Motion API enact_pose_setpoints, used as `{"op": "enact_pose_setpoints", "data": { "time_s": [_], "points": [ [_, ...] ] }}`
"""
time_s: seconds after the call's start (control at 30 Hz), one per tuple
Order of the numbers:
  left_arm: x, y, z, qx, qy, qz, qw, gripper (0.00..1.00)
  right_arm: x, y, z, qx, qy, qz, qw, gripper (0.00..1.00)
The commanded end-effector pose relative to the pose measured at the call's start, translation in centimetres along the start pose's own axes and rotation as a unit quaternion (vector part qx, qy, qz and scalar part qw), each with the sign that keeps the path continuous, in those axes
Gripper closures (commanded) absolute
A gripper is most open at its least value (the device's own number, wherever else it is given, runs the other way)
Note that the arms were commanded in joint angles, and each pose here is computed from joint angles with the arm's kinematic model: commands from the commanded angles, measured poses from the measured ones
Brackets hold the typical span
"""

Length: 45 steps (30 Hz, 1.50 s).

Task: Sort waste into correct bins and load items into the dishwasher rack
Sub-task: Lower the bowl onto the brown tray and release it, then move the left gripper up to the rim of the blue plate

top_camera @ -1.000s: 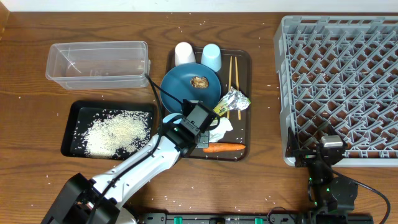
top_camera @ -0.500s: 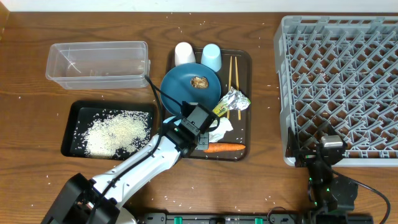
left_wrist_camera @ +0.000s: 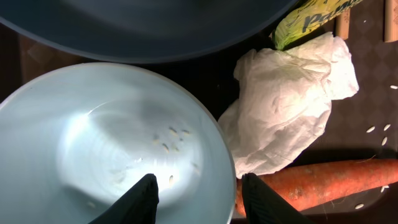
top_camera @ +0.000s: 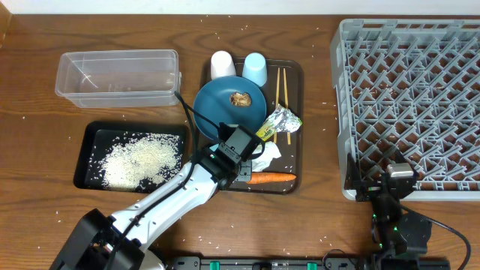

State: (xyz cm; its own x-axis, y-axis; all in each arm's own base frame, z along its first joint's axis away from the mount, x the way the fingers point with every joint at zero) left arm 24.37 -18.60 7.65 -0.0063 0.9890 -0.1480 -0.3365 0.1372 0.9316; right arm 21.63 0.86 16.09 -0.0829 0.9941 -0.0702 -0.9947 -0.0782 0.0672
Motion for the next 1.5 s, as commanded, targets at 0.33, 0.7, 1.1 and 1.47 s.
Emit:
{"op": "enact_pose_setpoints", "data": {
  "time_s": [0.33, 0.7, 1.1, 1.47],
  "points": [
    [-2.9, 6.9, 5.8, -0.109, -0.054, -0.057, 0.991, 0.55, 0.3, 0.0, -0.1, 0.001, 0.001, 0.006, 1.000, 0.01],
    [-1.3, 8.2, 9.6, 0.017, -0.089, -0.042, 0.995, 0.55, 0.3, 0.0, -0.1, 0.001, 0.001, 0.006, 1.000, 0.01],
    [-2.7, 1.2, 11.8, 0.023, -0.107, -0.036, 0.993, 0.55, 0.3, 0.0, -0.1, 0.001, 0.001, 0.006, 1.000, 0.01],
    [-6.2, -1.0, 10.7, 0.020, -0.144, -0.054, 0.988, 0.58, 0.3, 0.0, -0.1, 0.001, 0.001, 0.006, 1.000, 0.01]
  ]
}}
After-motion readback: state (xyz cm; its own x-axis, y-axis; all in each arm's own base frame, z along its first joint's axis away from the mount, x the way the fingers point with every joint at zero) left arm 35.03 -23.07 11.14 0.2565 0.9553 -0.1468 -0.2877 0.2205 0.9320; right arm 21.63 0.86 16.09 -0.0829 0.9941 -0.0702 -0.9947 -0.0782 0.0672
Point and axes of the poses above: each gripper's point midway between its finger pads, its own y axis back along the fingers, its own x axis along the line the jaws close on, z = x × y, the point moved 3 cm from there along y, back along the fingers, and after that the axes turned 4 degrees about y, right-handed, at the moved point
